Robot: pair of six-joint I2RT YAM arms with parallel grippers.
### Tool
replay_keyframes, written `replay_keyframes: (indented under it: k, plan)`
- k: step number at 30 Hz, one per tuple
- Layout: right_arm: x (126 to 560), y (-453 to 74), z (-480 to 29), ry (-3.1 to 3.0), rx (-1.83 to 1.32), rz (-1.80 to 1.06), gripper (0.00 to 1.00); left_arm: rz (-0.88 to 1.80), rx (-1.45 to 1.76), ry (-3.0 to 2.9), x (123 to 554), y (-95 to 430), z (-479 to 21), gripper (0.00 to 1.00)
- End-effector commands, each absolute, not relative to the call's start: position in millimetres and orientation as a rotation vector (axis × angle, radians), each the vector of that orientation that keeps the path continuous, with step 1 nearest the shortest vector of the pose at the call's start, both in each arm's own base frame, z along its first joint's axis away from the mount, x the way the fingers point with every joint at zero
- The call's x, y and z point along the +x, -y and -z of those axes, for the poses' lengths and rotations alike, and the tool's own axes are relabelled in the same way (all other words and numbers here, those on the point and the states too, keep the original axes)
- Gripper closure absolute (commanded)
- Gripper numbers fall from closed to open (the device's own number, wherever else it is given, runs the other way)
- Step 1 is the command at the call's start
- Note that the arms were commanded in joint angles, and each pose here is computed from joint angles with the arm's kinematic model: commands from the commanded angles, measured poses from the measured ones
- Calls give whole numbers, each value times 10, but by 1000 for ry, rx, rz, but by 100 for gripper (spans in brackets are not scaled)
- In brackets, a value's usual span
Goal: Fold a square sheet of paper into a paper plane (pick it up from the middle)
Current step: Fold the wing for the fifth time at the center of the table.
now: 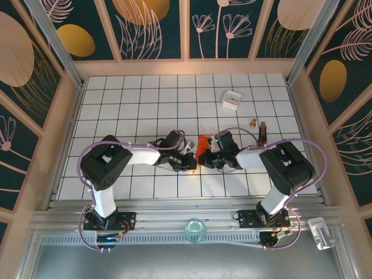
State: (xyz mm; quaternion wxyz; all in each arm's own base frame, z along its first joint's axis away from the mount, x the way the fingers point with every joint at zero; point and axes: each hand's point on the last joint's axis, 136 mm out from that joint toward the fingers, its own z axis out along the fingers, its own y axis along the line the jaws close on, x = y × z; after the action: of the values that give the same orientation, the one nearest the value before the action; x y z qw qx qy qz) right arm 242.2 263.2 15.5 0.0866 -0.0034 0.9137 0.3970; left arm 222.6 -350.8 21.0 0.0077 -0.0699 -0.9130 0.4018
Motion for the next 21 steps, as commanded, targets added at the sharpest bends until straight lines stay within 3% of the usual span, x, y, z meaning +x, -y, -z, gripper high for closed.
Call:
replay_keyframes:
  k: [1, 21]
  plan:
    - [2175, -2429, 205, -2883, 49, -1024, 100, -1099, -199, 2948, 2326, 3364, -6, 100]
    - [2297, -2483, 81, -2845, 69, -1082, 100, -663, -244, 2977, 2053, 2832, 469, 100]
